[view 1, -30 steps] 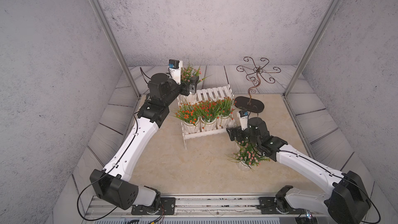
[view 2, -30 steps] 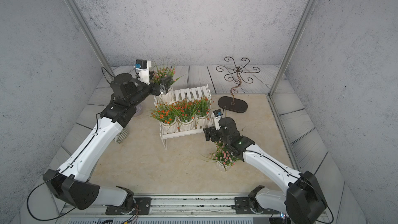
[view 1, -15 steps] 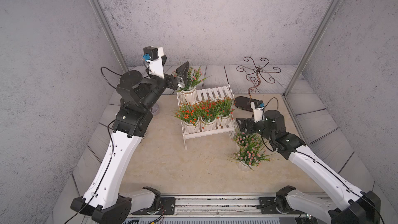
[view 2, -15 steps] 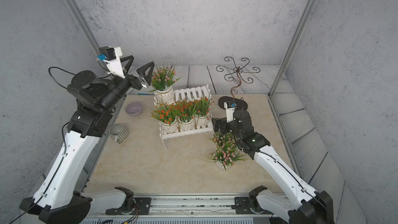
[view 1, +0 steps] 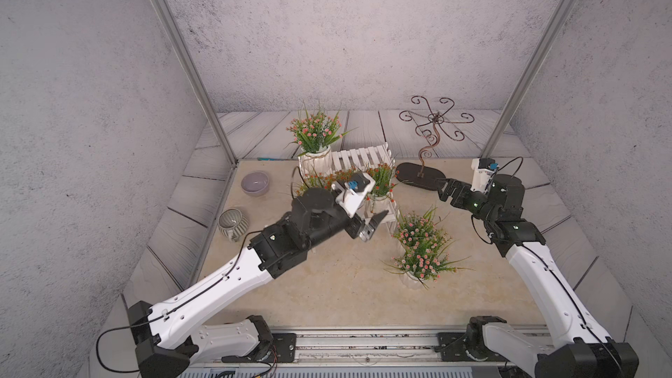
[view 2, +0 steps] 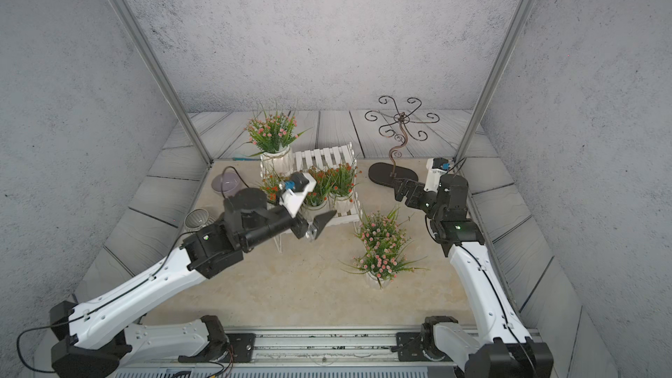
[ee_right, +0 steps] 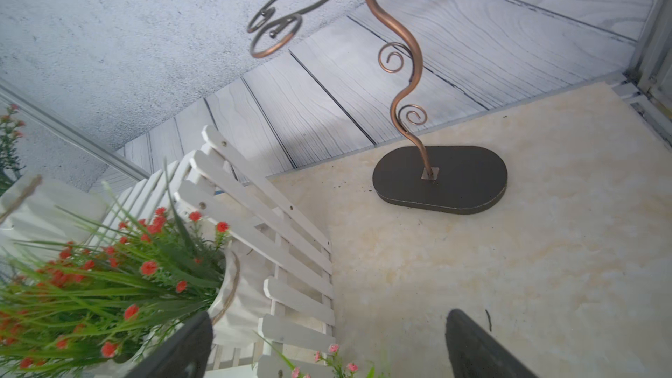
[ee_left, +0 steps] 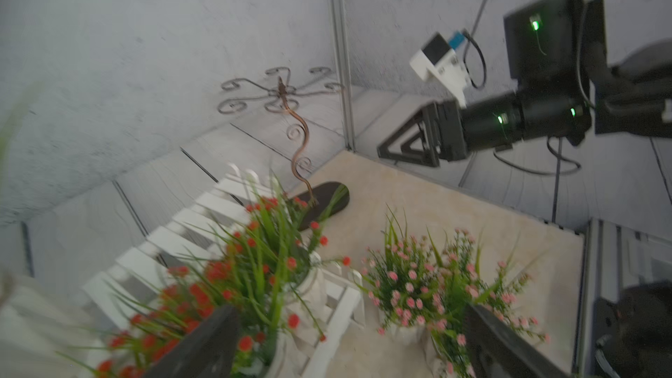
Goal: Place the baby's breath potted plants on the rack by color
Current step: Move the baby's breath potted plant to the center of the board.
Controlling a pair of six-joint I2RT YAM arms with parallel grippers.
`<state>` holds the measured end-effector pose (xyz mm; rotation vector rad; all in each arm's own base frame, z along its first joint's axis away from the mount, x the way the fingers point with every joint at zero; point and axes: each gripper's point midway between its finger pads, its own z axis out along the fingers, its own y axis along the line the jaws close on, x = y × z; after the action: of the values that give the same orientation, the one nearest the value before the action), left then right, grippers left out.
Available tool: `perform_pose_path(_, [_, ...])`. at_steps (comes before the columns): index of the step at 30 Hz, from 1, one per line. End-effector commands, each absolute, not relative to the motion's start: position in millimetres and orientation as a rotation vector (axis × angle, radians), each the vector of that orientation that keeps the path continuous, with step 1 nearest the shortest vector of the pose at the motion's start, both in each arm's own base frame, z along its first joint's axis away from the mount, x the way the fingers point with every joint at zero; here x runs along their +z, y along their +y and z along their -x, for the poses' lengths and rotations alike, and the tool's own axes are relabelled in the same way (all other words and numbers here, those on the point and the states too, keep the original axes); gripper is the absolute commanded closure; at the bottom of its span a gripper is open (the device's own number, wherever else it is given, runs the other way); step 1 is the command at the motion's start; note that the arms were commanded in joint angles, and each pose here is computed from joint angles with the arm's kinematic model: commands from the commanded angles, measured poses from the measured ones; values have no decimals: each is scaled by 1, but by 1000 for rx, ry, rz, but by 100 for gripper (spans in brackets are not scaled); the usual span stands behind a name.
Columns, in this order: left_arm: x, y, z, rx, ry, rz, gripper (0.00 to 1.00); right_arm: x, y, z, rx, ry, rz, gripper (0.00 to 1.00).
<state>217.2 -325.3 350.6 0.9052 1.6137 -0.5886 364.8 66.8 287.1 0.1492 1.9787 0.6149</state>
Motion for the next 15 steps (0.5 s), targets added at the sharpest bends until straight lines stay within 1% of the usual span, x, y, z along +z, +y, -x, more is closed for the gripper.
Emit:
perform_pose_path(1, [322, -324, -204, -582, 1630, -818, 1, 301, 64, -369, 669, 1938, -160, 1])
perform_pose_path(7, [219, -331, -166, -649, 1729, -817, 0, 306, 56, -373, 673, 1913, -179, 1])
perform_pose_path(11, [184, -353, -142, -702, 1715, -910, 1, 309, 56, -372, 677, 1880, -164, 1])
perform_pose_path(15, [145, -377, -134, -715, 1744, -1017, 1, 314, 56, -370, 668, 1864, -156, 1])
